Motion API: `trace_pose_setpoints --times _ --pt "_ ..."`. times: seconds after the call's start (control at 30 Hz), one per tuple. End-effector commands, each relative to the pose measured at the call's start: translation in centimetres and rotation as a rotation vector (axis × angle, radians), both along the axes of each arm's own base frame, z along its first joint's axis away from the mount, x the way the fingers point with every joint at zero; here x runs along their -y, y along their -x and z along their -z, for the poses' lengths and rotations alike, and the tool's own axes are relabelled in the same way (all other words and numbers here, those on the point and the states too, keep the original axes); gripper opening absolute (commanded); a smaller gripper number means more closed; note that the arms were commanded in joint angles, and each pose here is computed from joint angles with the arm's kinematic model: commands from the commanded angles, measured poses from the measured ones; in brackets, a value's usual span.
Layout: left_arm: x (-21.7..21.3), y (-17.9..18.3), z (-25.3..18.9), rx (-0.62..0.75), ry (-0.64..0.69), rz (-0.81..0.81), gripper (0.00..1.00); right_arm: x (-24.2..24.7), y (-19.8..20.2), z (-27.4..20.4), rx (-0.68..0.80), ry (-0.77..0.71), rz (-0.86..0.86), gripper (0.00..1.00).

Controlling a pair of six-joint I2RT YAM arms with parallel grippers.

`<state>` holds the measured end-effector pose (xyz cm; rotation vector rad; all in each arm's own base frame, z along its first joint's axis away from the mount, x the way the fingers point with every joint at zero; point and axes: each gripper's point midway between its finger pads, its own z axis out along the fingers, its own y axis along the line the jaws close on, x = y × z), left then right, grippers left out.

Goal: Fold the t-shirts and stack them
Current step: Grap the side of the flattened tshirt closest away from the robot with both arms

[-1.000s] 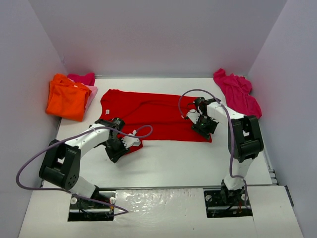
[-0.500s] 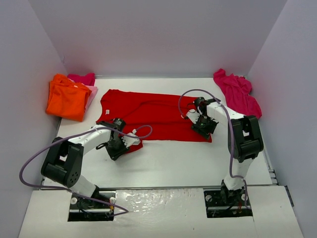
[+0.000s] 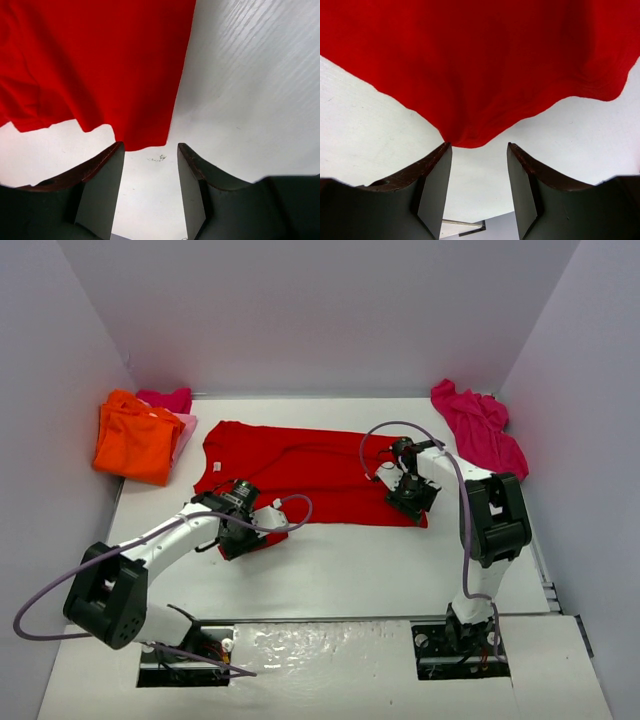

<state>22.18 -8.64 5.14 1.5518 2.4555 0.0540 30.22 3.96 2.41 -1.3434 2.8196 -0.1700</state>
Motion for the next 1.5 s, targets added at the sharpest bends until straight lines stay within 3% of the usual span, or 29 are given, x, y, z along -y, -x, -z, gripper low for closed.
trace_pose_setpoints --times 0.0,0.37,0.47,0.5,0.7,0.83,1.17,1.23,1.27,1.37,1.4,1.47 --pt "-0.5 -0.9 1.2 0.008 -0.058 0.008 0.43 -0.6 -0.1 -0.8 0.007 -0.010 0.006 0.45" --pt "-0.4 -2.3 3.3 -0.013 -0.102 0.026 0.43 -0.1 0.1 -0.9 0.005 -0.001 0.003 0.46" --pt "-0.4 -2.0 3.0 -0.031 -0.100 0.035 0.22 -0.1 0.3 -0.6 -0.005 0.000 -0.001 0.46" --pt "-0.5 -1.8 2.8 -0.037 -0.105 0.041 0.00 0.0 0.4 -0.4 -0.014 0.001 -0.002 0.46" --pt "-0.8 -1.4 0.9 -0.010 -0.094 0.051 0.00 0.3 1.0 -0.4 -0.024 0.013 -0.017 0.47" --pt "-0.1 -1.3 -0.7 -0.001 -0.048 0.051 0.00 0.1 1.0 -1.1 -0.006 0.000 -0.031 0.56" --pt "-0.3 -1.3 -0.9 -0.003 -0.061 0.045 0.00 0.0 2.8 0.2 -0.085 -0.012 -0.057 0.56" --pt "-0.5 -1.2 -0.8 -0.004 -0.065 0.044 0.00 -0.1 3.5 0.7 -0.114 -0.017 -0.066 0.53" --pt "-0.5 -1.2 -0.8 -0.004 -0.069 0.044 0.00 -0.2 3.8 1.0 -0.130 -0.015 -0.072 0.45" --pt "-0.7 -1.2 -0.6 -0.006 -0.079 0.044 0.00 -0.4 4.8 1.6 -0.165 -0.015 -0.096 0.07" --pt "-0.8 -1.2 -0.6 -0.007 -0.081 0.046 0.00 -0.5 4.9 1.7 -0.167 -0.016 -0.101 0.01" --pt "-0.8 -1.1 -0.4 -0.011 -0.083 0.045 0.00 -0.6 5.1 1.7 -0.162 -0.019 -0.103 0.00"
